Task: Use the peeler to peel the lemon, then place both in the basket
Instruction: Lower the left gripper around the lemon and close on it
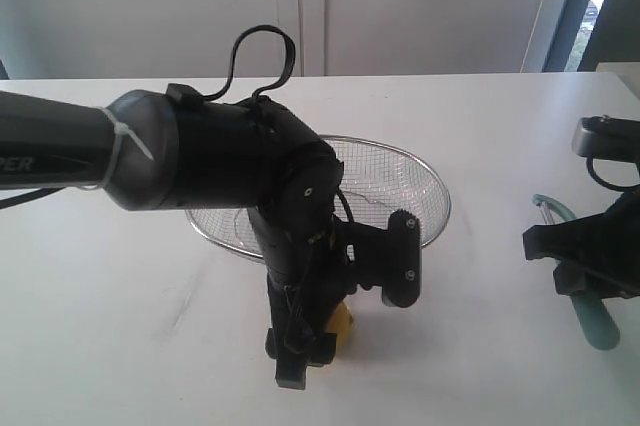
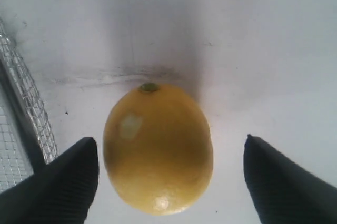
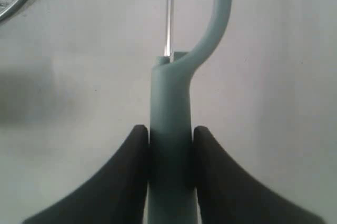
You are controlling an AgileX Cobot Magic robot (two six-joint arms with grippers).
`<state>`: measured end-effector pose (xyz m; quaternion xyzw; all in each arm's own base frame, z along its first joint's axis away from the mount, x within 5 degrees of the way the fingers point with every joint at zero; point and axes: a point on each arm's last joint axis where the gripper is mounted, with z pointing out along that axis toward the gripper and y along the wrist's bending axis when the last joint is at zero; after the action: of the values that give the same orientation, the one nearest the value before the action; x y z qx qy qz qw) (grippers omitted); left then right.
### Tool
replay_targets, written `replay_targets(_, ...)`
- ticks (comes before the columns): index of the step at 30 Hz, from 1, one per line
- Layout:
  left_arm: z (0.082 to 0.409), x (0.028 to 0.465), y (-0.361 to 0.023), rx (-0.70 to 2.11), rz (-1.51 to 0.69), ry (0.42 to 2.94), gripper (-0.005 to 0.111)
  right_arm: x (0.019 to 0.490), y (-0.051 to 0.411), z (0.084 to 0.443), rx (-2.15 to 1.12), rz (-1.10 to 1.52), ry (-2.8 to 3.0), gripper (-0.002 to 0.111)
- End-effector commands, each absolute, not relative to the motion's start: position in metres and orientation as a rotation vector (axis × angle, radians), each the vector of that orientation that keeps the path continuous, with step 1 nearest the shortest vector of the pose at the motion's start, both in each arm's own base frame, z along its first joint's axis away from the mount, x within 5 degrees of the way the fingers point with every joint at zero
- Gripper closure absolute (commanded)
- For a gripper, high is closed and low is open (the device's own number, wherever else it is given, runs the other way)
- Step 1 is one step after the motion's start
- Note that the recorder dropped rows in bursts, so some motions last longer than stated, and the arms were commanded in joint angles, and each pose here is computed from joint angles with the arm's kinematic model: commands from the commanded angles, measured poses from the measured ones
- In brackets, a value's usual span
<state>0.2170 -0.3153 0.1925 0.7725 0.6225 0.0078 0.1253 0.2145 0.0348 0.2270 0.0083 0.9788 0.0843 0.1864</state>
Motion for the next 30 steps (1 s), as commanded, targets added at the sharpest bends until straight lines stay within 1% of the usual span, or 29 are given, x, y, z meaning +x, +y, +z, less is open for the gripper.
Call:
replay_targets(1,0.188,0.215,-0.316,2.258,0.016,1.834,0.028,0.214,0.035,0.228,0.012,0.237,2.743,0.108)
replay_targets(6,0.175,0.216,-0.318,2.287,0.021,1.856,0.029,0.214,0.035,0.228,0.012,0.237,2.743,0.108)
replay_targets(12,0.175,0.214,-0.318,2.294,0.006,1.871,0.032,0.214,0.035,0.228,0.014,0.239,2.742,0.108)
replay_targets(14,0.175,0.214,-0.317,2.298,0.0,1.883,0.042,0.214,0.035,0.228,0.014,0.239,2.742,0.108)
replay_targets(15,0.174,0.213,-0.317,2.3,0.0,1.885,0.05,0.214,0.035,0.228,0.014,0.239,2.742,0.108)
replay_targets(16,0.174,0.213,-0.317,2.299,-0.002,1.886,0.055,0.214,0.035,0.228,0.014,0.239,2.742,0.108)
replay_targets(17,0.174,0.213,-0.317,2.298,-0.005,1.887,0.063,0.214,0.035,0.228,0.014,0.239,2.742,0.108)
replay_targets(25,0.174,0.211,-0.314,2.325,0.001,1.91,0.094,0.214,0.035,0.228,0.014,0.239,2.742,0.108)
replay_targets(26,0.174,0.211,-0.314,2.333,0.002,1.916,0.099,0.214,0.035,0.228,0.014,0.239,2.742,0.108)
replay_targets(27,0.174,0.21,-0.312,2.345,0.007,1.924,0.107,0.214,0.035,0.228,0.014,0.239,2.742,0.108)
replay_targets(30,0.174,0.21,-0.312,2.35,0.009,1.929,0.107,0.214,0.035,0.228,0.014,0.239,2.742,0.108)
